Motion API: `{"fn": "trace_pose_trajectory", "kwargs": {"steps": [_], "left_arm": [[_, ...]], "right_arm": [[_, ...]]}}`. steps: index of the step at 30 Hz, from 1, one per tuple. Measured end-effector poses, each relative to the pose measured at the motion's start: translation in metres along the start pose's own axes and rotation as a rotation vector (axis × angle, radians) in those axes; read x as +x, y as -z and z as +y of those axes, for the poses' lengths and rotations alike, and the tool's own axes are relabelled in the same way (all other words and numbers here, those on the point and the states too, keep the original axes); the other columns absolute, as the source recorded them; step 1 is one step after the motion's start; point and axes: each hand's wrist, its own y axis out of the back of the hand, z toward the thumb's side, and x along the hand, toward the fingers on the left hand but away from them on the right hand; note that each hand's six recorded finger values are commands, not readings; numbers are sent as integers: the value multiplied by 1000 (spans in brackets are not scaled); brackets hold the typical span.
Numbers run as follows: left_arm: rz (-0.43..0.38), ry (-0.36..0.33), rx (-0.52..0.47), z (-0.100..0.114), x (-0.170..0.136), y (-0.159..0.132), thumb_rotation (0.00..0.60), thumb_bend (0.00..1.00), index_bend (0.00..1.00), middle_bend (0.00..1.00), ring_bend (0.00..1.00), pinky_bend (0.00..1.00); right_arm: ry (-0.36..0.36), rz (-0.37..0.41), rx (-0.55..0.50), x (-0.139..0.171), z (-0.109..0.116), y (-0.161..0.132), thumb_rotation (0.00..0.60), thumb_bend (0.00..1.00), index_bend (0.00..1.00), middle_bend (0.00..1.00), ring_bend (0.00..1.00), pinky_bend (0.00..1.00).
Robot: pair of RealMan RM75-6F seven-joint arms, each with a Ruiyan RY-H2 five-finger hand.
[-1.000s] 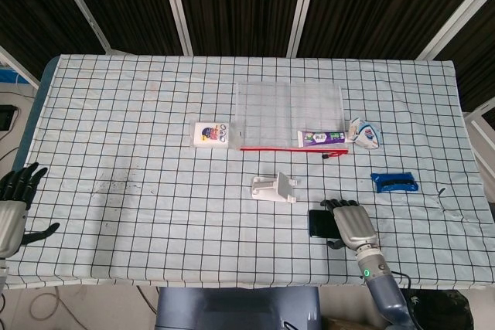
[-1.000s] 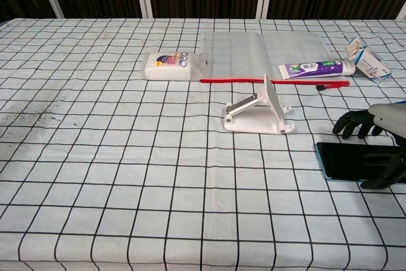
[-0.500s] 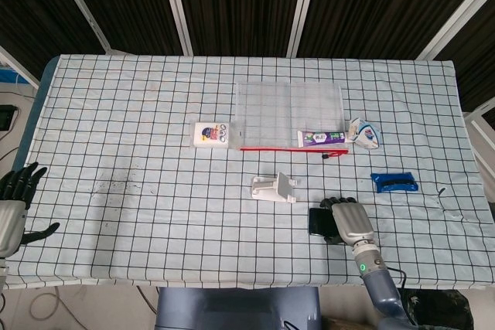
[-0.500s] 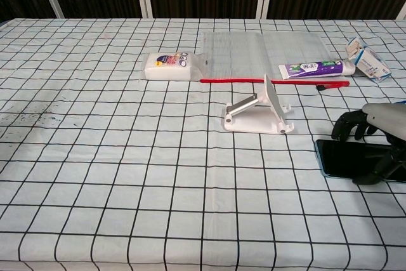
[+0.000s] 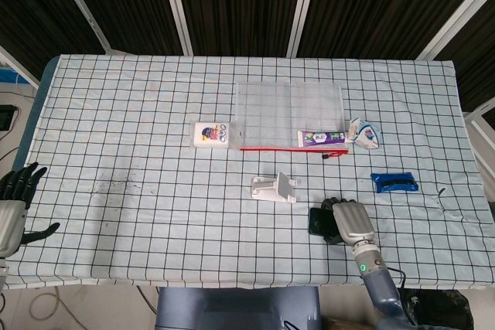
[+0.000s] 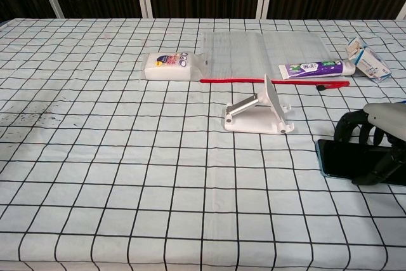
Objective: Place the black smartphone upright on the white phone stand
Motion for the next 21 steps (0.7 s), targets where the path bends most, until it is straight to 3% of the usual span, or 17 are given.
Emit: {"fn": "trace_pose_trajectory", "kwargs": {"steps": [14,21], "left_arm": [[1,1,-8,0,0,0,600,0,0,0,0,0],[5,2,-14,0,1,1,600,0,0,0,0,0]], "right_arm": [[78,68,-104,4,23,-6,600,295,561,539,508,476],[120,140,-309,-1,50,-13,600,306,562,526,489,476]]}}
